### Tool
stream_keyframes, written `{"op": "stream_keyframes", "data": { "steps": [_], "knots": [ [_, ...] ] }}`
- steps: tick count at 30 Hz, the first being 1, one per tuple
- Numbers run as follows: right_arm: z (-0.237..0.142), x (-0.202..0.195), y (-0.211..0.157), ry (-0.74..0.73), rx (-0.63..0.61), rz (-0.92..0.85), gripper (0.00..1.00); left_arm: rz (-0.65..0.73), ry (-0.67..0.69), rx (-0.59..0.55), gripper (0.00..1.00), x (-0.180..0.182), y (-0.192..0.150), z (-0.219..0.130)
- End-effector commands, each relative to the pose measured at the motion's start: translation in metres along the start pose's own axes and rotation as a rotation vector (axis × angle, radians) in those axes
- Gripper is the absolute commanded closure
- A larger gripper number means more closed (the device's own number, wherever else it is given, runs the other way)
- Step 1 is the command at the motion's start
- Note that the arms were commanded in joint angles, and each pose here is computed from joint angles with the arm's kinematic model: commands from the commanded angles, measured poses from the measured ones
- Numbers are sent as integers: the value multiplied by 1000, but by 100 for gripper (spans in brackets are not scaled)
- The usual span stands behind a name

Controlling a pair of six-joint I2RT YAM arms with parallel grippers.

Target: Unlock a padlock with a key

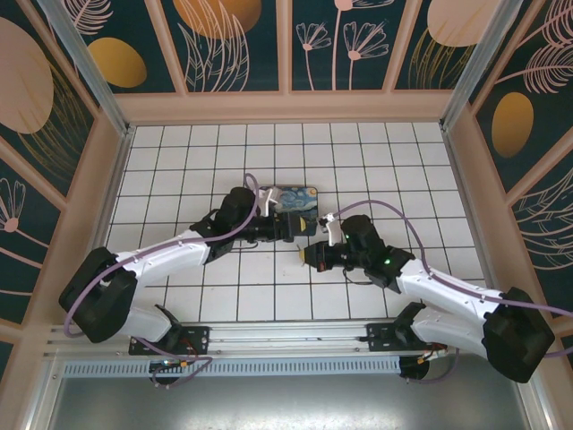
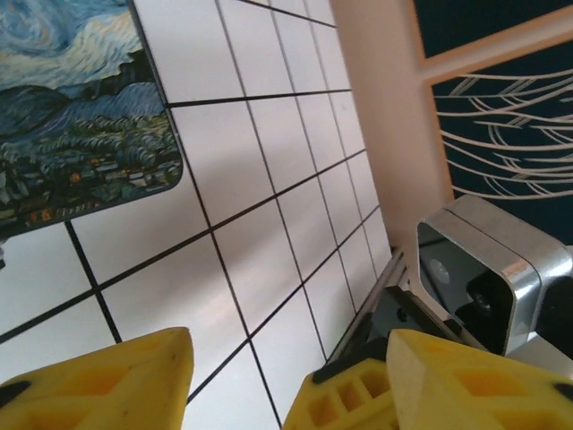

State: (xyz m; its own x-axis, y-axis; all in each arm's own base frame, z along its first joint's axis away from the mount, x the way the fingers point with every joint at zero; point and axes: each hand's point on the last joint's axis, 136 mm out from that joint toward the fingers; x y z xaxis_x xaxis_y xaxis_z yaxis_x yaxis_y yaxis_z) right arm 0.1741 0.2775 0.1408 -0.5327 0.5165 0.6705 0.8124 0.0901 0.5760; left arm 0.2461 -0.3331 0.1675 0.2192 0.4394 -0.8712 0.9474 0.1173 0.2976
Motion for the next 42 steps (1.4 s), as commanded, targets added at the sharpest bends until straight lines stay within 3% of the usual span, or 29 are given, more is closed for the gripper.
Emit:
{"op": "stream_keyframes", "data": {
  "steps": [1,6,12,20,37,42],
  "knots": [
    [-3,17,8,137,-23,-37,100,-29,-135,2,43,-21,1,-11],
    [-8,11,16,188,-53,9,100,-57,-127,-39,50,-5,8,-28],
    [-2,16,20,241,-35,11,100,-30,-194,16,60,-12,-2,-27],
    [3,20,28,280,-42,23,100,-36,-154,47,70,4,-10,-21],
    [9,18,42,324,-59,48,100,-31,-157,55,72,6,-12,-20],
    [11,16,43,321,-60,56,100,-31,-160,58,77,5,-11,-19]
  ]
}}
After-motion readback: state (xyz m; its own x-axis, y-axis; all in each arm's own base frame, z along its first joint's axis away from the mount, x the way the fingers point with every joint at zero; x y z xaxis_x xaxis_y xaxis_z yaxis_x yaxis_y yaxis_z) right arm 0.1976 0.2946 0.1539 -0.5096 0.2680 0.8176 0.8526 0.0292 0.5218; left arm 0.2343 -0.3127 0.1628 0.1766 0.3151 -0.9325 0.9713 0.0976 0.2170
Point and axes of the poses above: each hand's point on the last joint's axis, 136 mm out from that joint toward the fingers, its own z axis out along the fingers, its own x axis along the line the jaws close on, y = z × x, and after that the axes turned 3 degrees about -z, right-handed
